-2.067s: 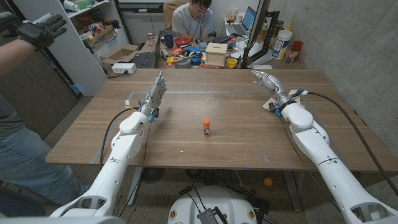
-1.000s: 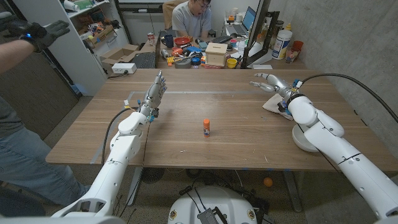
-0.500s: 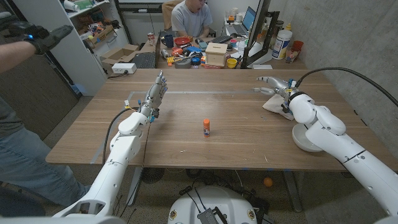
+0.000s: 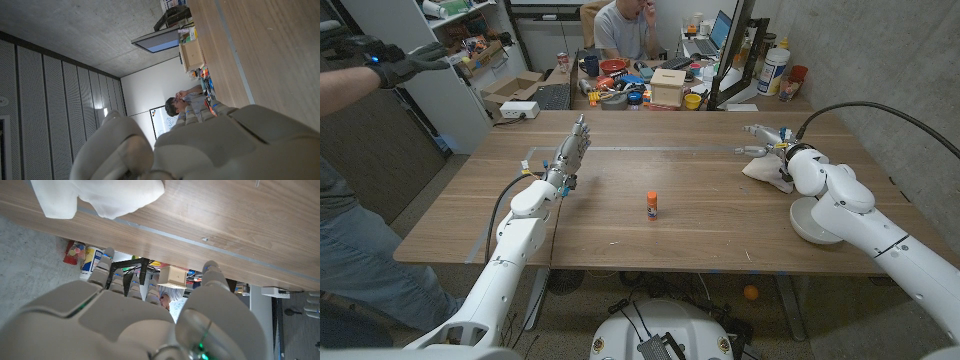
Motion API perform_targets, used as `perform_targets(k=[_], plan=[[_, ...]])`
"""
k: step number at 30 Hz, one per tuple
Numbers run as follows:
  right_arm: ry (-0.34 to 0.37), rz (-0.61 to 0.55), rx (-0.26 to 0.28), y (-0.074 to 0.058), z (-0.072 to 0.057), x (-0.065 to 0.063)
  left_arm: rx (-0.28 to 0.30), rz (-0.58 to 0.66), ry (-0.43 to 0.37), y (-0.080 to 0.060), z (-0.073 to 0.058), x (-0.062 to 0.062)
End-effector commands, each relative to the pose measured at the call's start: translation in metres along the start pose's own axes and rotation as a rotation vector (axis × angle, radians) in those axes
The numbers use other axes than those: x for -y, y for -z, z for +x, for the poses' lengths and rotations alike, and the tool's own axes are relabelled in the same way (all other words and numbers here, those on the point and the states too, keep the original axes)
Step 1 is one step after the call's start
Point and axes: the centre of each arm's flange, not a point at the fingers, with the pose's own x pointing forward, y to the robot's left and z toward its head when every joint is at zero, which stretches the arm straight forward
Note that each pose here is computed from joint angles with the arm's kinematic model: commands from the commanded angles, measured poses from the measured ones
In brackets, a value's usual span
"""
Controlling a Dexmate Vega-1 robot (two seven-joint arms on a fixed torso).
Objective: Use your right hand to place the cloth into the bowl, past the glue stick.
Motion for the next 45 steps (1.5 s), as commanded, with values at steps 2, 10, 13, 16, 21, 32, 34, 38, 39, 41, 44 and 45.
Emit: perform_targets(k=[2,10,13,16,21,32,34,38,39,41,44,45], plan=[[-0.057,-0.089,-0.116,0.014,0.005,0.003,-0.005,-0.003,0.000,0.001,-0.001,0.000],[-0.113,-0.178,-0.176,0.016,0.009,0.003,-0.008,-0.008,-0.006,0.003,-0.004,-0.002],[-0.139,-0.197,-0.194,0.019,0.010,0.000,-0.009,-0.013,-0.010,0.004,-0.005,-0.002],[-0.164,-0.206,-0.213,0.022,0.011,-0.003,-0.011,-0.014,-0.013,0.005,-0.006,-0.003],[-0.201,-0.211,-0.246,0.029,0.013,-0.008,-0.011,-0.016,-0.011,0.005,-0.006,-0.002],[-0.239,-0.186,-0.312,0.050,0.023,-0.018,-0.010,-0.019,0.001,0.006,-0.005,0.003],[-0.245,-0.185,-0.314,0.052,0.024,-0.020,-0.013,-0.016,0.001,0.006,-0.005,0.003],[-0.255,-0.191,-0.313,0.054,0.029,-0.024,-0.012,-0.011,0.001,0.004,-0.006,0.004],[-0.260,-0.182,-0.315,0.056,0.030,-0.024,-0.011,-0.009,0.001,0.004,-0.007,0.004],[-0.266,-0.181,-0.309,0.060,0.032,-0.027,-0.010,-0.006,0.002,0.002,-0.007,0.004],[-0.278,-0.176,-0.315,0.064,0.034,-0.030,-0.008,0.002,0.003,0.000,-0.008,0.006],[-0.282,-0.175,-0.320,0.066,0.034,-0.032,-0.007,0.001,0.003,0.000,-0.008,0.006]])
